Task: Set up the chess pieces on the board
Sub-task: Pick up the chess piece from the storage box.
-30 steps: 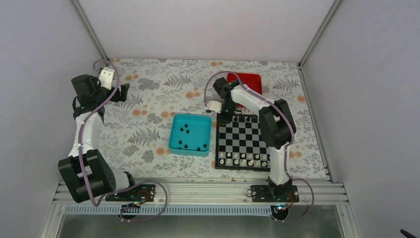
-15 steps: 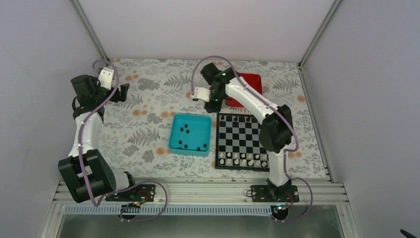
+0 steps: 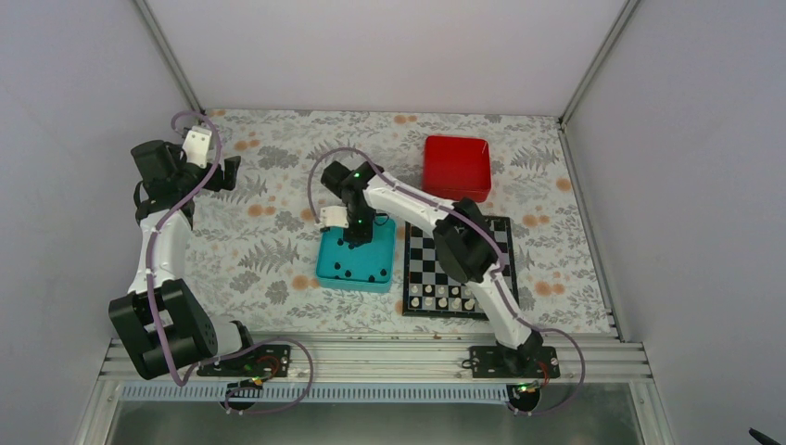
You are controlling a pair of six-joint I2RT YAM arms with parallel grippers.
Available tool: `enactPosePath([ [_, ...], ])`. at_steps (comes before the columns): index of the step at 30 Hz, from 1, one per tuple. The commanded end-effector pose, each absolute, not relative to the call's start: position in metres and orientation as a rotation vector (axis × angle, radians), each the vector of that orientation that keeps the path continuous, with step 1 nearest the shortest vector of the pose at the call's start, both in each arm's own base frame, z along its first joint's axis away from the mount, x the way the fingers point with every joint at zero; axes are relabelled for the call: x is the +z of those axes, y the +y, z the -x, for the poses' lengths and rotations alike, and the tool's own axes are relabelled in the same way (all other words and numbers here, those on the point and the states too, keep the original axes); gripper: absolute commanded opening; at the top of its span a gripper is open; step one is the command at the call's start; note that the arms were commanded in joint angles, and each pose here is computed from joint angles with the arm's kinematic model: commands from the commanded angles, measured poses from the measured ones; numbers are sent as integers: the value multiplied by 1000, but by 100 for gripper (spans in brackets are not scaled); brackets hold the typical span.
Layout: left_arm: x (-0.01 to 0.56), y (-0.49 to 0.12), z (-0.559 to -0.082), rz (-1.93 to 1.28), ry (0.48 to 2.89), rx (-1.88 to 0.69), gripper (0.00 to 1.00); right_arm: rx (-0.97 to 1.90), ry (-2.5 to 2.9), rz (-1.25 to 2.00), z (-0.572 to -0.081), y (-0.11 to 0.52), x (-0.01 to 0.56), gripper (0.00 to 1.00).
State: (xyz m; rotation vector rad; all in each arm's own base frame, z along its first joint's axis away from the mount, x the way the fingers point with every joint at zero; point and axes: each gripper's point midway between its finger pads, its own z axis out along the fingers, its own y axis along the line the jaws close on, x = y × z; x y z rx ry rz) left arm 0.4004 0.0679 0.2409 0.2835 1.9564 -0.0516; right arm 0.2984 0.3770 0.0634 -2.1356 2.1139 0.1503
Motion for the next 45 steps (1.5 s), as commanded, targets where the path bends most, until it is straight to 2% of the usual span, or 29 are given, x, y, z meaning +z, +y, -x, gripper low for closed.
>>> enactPosePath([
  [1,257,66,-397,-288,1911,-60,100,110,2087,2135,-308,385,52,40],
  [8,257,69,-396,-275,1908,-51,100,112,2084,2136,-312,389,45,41],
  [27,255,72,-395,-271,1908,-69,100,220,2084,2245,-282,395,33,40],
  [35,255,72,-394,-272,1908,-77,100,213,2088,2250,-284,396,23,37],
  [39,255,72,-394,-272,1907,-80,100,220,2077,2236,-286,400,22,29],
  [45,255,72,-394,-274,1907,-84,100,230,2067,2224,-286,404,26,28],
])
